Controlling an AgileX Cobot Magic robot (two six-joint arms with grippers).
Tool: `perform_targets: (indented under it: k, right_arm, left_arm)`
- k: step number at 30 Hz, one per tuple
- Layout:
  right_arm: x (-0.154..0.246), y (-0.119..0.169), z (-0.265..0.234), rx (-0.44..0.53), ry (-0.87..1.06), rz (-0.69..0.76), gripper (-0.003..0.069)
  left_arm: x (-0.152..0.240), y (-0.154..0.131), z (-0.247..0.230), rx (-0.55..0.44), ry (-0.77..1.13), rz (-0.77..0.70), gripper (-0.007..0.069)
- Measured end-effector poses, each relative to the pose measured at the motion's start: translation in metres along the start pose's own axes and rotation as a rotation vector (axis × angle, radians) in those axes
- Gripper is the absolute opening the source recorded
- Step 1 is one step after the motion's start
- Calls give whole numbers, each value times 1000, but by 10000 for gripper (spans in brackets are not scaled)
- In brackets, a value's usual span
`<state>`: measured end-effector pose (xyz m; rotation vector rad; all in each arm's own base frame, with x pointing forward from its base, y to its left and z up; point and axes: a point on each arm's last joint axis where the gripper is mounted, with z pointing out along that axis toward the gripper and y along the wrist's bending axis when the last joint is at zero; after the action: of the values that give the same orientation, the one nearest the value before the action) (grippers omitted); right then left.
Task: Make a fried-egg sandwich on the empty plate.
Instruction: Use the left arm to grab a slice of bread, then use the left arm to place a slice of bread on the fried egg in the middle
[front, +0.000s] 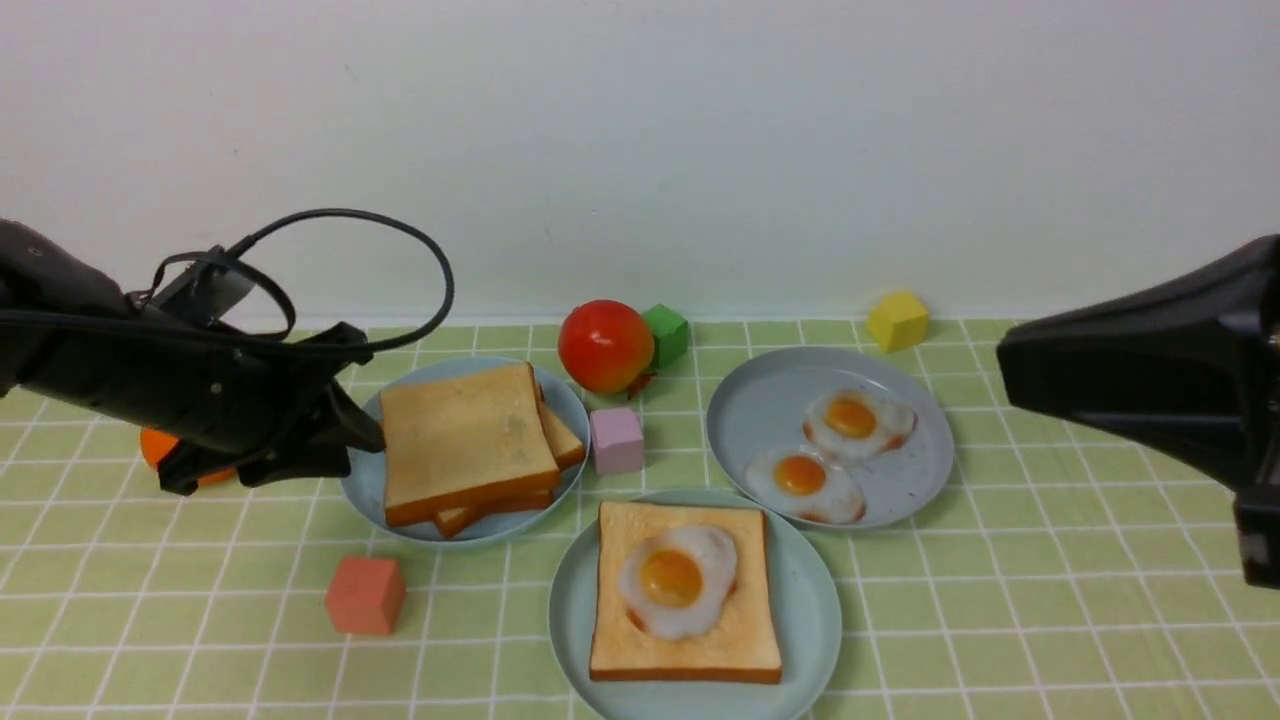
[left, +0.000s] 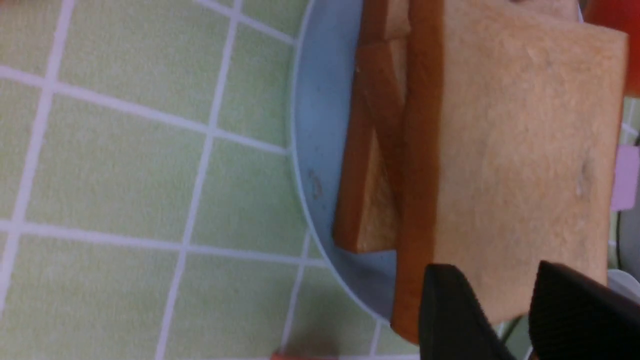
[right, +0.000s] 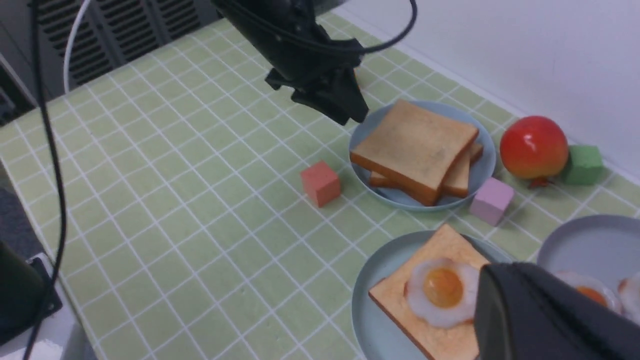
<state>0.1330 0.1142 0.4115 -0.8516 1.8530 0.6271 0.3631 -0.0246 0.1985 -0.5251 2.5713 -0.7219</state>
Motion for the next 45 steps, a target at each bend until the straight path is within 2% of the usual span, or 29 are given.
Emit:
perform_targets:
  k: [4,9,18,22,25,30,33,34,37,41,45]
  right_arm:
    - [-1,1,0,-13,-8,14,-9]
    - [-1,1,0,-15,-9,16,-7]
    - [-1,1,0,-14,-11,16,-3]
    - [-1,1,0,-15,-12,17,-1]
    - [-1,2,0,-18,-13,20,1]
    - [-1,2,0,-27,-15,29,3]
    - [-1,2,0,-28,-15,30,7]
    - [-1,2,0,-28,-15,30,7]
    - [-1,2,0,-28,-15,30,10]
    - [0,3,0,-34,-3,30,15]
    - [3,3,2,-39,10,34,20]
  left_arm:
    - [0,7,18,18,24,-19,284]
    - [2,13,37,58,47,-25,263]
    - [2,15,45,76,58,-21,159]
    - [2,13,42,75,71,-1,57]
    - [3,9,33,74,73,34,39]
    - [13,-15,-3,124,41,100,39]
    - [40,-39,-17,162,53,168,39]
    - [61,-55,-16,181,81,218,39]
    - [88,-73,-3,191,134,283,39]
    - [107,-86,17,188,159,289,39]
    - [119,-87,39,157,176,288,39]
